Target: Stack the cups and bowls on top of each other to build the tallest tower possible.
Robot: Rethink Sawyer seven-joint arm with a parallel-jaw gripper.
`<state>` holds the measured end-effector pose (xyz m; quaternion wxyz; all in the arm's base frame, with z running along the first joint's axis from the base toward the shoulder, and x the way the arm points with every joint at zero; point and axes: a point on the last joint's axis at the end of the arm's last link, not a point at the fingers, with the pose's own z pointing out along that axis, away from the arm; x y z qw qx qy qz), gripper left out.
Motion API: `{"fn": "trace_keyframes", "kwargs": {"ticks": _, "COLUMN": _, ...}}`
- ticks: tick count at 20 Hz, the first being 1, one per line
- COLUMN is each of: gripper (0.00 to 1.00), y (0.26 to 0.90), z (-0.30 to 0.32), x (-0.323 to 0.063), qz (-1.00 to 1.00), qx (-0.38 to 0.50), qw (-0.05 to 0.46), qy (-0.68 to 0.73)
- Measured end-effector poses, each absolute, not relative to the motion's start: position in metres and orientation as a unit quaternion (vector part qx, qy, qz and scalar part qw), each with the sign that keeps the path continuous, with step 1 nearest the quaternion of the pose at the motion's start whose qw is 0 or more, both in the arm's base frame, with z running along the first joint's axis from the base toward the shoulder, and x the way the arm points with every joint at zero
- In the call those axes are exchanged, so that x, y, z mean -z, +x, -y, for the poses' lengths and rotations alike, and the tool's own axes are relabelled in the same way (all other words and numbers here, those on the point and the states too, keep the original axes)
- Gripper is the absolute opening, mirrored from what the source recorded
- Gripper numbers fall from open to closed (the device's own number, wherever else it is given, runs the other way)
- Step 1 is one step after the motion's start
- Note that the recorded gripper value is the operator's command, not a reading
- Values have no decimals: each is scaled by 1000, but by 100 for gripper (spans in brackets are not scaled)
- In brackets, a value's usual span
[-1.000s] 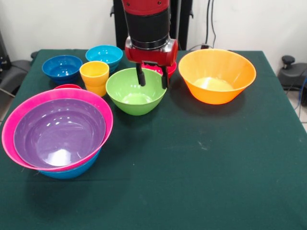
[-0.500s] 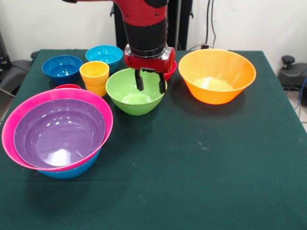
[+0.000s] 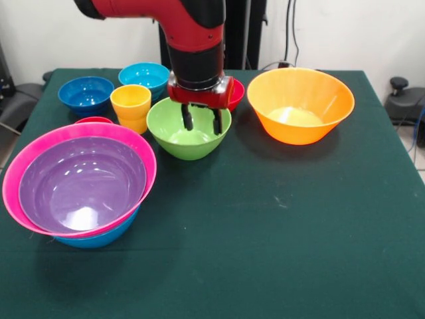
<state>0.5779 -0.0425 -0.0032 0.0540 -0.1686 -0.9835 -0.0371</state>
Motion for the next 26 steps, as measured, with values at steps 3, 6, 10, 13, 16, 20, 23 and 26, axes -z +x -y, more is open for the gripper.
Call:
{"fn": "trace_keyframes", "kwargs": {"ticks": 3, "gripper": 100, "y": 570, "z": 41, "x": 17, "qz": 983, "qx": 39, "qw": 58, "qy": -170}}
{"fn": "trace_keyframes", "kwargs": {"ticks": 6, "gripper": 100, "y": 564, "z": 37, "x": 30, "qz": 983, "qx": 41, "qw": 60, "qy": -171}}
{"fn": "trace_keyframes", "kwargs": {"ticks": 10, "gripper": 100, "y": 556, "z": 30, "x": 47, "qz": 983, "qx": 41, "qw": 56, "qy": -168}}
{"fn": "trace_keyframes", "kwargs": {"ticks": 13, "gripper": 100, "y": 552, "z": 27, "x": 54, "qz": 984, "qx": 40, "qw": 53, "qy": -167}}
{"fn": "trace_keyframes", "kwargs": {"ticks": 16, "gripper": 100, "y": 552, "z": 26, "x": 55, "qz": 984, "qx": 38, "qw": 50, "qy": -166}}
{"fn": "trace_keyframes", "kwargs": {"ticks": 20, "gripper": 100, "y": 553, "z": 25, "x": 53, "qz": 985, "qx": 36, "qw": 48, "qy": -163}}
{"fn": "trace_keyframes", "kwargs": {"ticks": 23, "gripper": 100, "y": 557, "z": 24, "x": 45, "qz": 986, "qx": 34, "qw": 41, "qy": -160}}
{"fn": "trace_keyframes", "kwargs": {"ticks": 26, "gripper": 100, "y": 565, "z": 25, "x": 30, "qz": 986, "qx": 30, "qw": 29, "qy": -160}}
